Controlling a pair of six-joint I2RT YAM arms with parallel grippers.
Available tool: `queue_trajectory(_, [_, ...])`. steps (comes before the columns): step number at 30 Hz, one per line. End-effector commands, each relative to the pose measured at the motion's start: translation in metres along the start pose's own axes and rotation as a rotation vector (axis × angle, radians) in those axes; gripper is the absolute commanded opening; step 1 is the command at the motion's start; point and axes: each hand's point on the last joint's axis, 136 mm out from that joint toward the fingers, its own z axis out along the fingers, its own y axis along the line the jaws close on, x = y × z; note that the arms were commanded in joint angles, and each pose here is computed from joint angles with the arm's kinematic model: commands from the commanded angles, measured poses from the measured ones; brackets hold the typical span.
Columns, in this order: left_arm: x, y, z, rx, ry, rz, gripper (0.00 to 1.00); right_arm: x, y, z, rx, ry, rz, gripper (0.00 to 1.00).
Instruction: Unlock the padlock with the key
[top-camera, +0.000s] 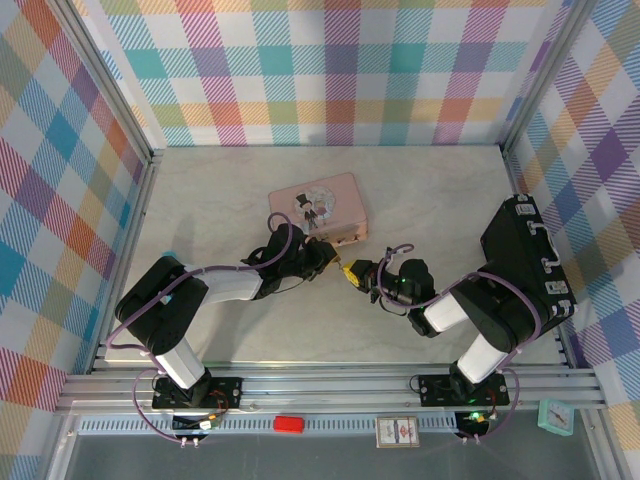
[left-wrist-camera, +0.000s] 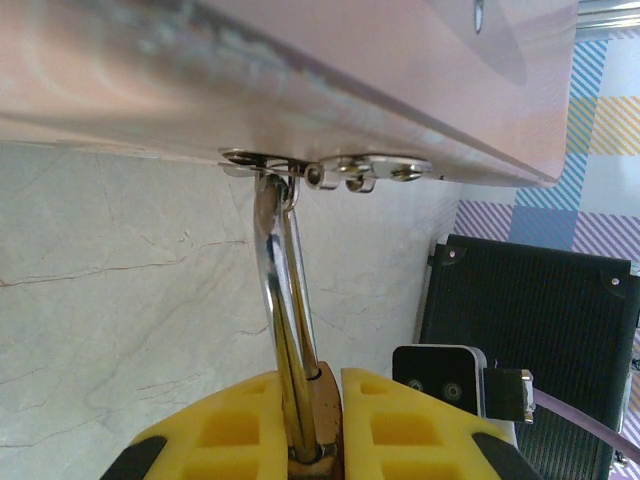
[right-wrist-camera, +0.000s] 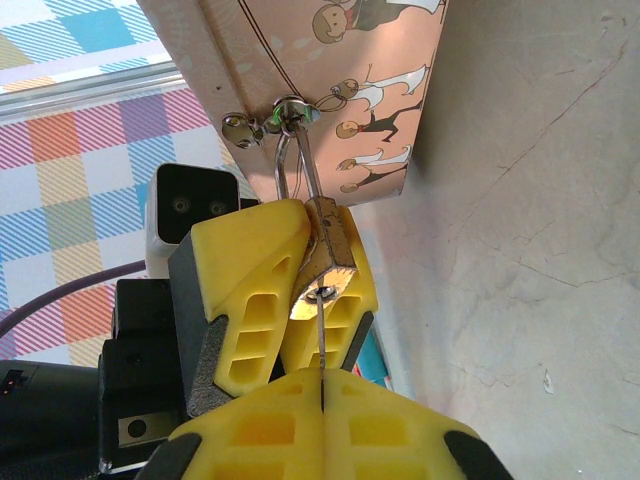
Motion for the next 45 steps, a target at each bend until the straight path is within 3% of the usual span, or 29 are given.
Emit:
queue_trajectory(1, [-0.008, -0.073, -0.022, 0.249, -0.020, 0.055, 0.00, 0.001, 0.013, 0.000, -0.041, 0.007, -0.027, 0.00])
queue_trajectory(45, [-0.011, -0.092, -0.030, 0.356, -0.040, 0.038, 0.00, -0.005, 0.023, 0.008, -0.098, 0.004, 0.042, 0.00])
